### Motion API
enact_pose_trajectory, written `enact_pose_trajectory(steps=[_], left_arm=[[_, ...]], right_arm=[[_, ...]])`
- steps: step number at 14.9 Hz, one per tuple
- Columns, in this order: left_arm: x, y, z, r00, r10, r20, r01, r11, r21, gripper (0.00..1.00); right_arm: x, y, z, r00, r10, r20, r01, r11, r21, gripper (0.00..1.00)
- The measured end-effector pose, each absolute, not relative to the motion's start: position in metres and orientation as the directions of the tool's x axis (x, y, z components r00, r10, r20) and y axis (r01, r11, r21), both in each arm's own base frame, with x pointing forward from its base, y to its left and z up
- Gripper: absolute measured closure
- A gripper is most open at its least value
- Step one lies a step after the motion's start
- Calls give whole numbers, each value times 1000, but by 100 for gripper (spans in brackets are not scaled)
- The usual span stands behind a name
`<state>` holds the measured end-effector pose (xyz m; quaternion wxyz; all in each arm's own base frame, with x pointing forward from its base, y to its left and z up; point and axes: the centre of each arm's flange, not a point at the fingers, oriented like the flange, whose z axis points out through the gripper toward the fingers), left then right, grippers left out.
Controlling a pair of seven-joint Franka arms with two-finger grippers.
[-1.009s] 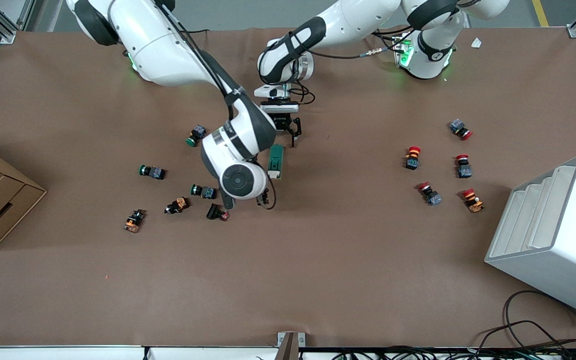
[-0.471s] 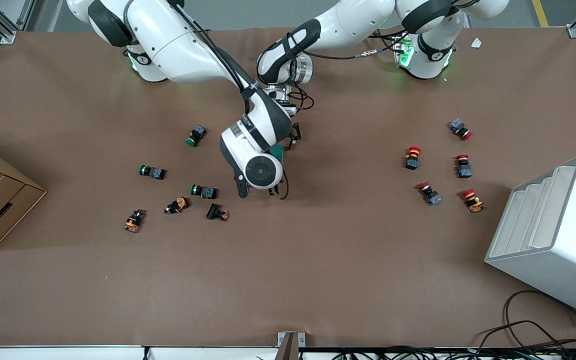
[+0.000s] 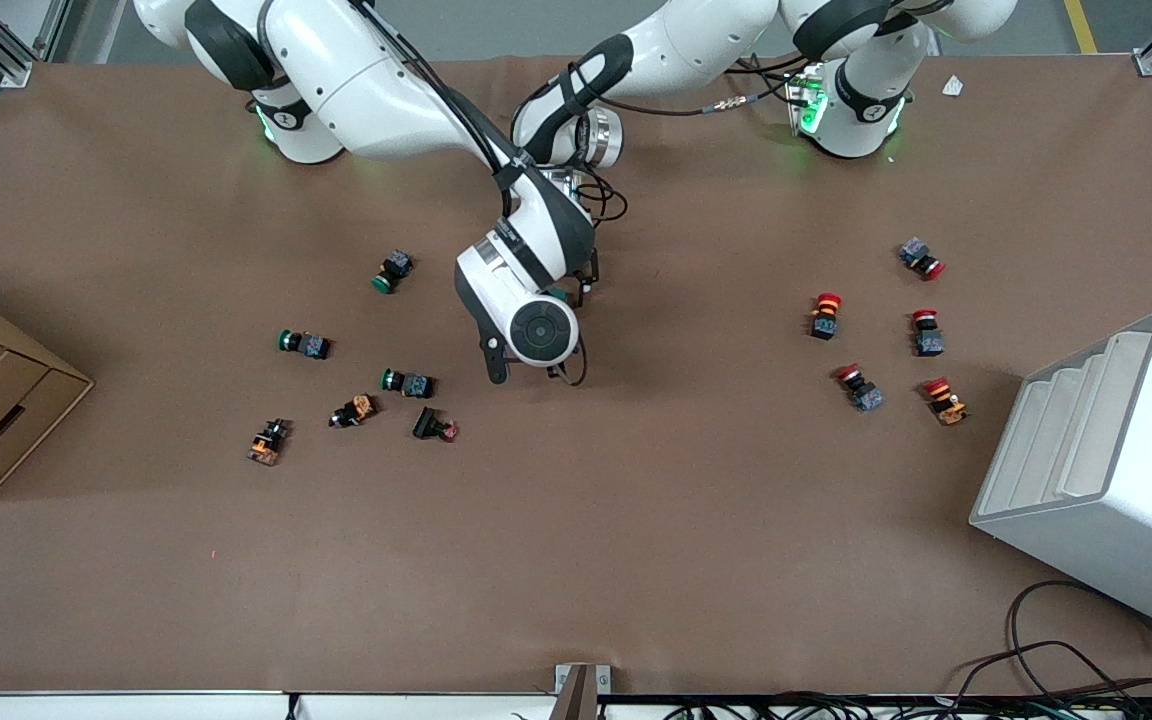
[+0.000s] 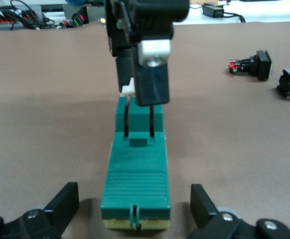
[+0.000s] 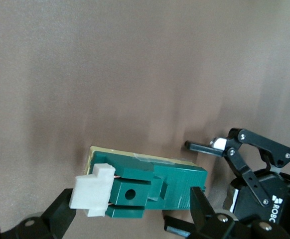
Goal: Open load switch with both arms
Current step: 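Press the white lever down with the left gripper while the right gripper holds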
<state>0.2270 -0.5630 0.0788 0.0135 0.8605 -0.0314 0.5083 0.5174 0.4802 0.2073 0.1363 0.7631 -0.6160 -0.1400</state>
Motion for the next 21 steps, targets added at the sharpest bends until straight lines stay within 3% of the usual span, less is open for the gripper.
enact_pose_trajectory(steps=[21], left_arm=[[229,-561,73,446,-44,894,-46,-999,-26,0]], right_arm=[[505,478,230,235,-972,-11,-829,-206,520,0]])
